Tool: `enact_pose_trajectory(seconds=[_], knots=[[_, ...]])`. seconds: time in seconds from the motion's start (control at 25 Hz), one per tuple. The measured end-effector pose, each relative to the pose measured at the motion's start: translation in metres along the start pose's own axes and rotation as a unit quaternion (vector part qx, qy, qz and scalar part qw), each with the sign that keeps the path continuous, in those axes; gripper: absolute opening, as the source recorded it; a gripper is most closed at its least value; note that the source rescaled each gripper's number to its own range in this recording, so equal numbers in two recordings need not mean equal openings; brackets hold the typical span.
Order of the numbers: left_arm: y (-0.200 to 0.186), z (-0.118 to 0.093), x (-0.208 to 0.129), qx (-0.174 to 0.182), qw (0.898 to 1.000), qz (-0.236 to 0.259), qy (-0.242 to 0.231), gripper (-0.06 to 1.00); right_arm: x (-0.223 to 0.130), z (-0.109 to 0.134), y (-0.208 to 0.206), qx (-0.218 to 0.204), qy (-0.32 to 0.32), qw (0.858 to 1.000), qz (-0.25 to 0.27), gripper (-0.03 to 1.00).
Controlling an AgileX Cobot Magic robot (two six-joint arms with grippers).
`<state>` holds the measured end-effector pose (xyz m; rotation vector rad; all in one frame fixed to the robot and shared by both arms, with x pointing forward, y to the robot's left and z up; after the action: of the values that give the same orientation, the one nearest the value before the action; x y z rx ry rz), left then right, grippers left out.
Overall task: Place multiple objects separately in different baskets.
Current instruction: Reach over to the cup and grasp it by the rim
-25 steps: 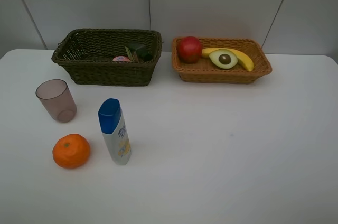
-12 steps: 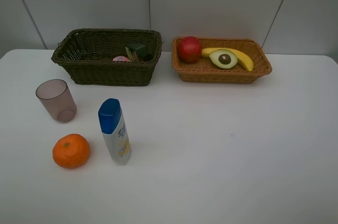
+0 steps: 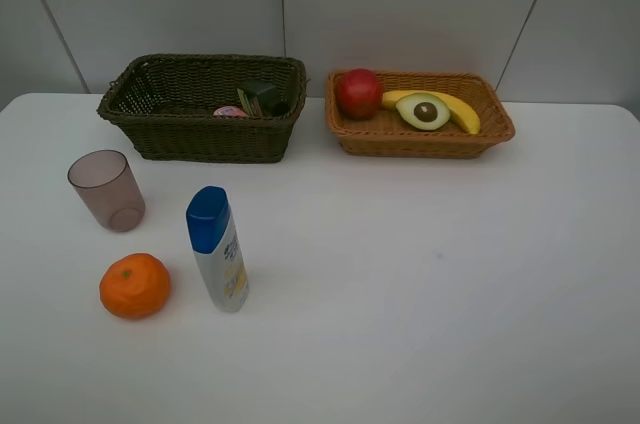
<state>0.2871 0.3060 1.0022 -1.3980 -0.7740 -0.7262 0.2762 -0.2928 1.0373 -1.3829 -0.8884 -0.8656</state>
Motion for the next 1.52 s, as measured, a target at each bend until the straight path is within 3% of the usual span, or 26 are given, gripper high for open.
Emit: enact_pose_trajectory(seconds=[0.4, 0.6, 0.8, 1.24, 1.52], knots=[[-0.002, -0.001, 0.054, -0.008, 0.997, 0.048, 0.054, 1.0, 0.0, 0.0, 0.0, 0.0, 0.0, 1.0, 0.0, 0.98], [0.012, -0.002, 0.08, -0.018, 0.991, 0.09, 0.096, 1.0, 0.0, 0.0, 0.0, 0.0, 0.0, 1.0, 0.0, 0.98], [0.036, -0.008, 0.098, -0.046, 0.983, 0.139, 0.109, 1.0, 0.0, 0.0, 0.0, 0.0, 0.0, 1.0, 0.0, 0.98], [0.11, -0.017, 0.119, -0.098, 0.951, 0.247, 0.155, 1.0, 0.0, 0.0, 0.0, 0.0, 0.0, 1.0, 0.0, 0.98], [0.156, -0.032, 0.123, -0.134, 0.925, 0.295, 0.2, 1.0, 0.0, 0.0, 0.0, 0.0, 0.0, 1.0, 0.0, 0.98]])
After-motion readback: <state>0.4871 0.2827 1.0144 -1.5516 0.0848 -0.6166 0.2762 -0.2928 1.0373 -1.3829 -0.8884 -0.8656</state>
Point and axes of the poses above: a point on each arm's last joint axis where the gripper is mounted, y pointing out along that axis toward the gripper, z along the wrist's bending axis when the last joint is at zero, x = y × z, the point moved 5 cm from there along y, pointing out along that axis toward the gripper, and after that the axes turned 5 degrees about y, right-handed, at the moved point
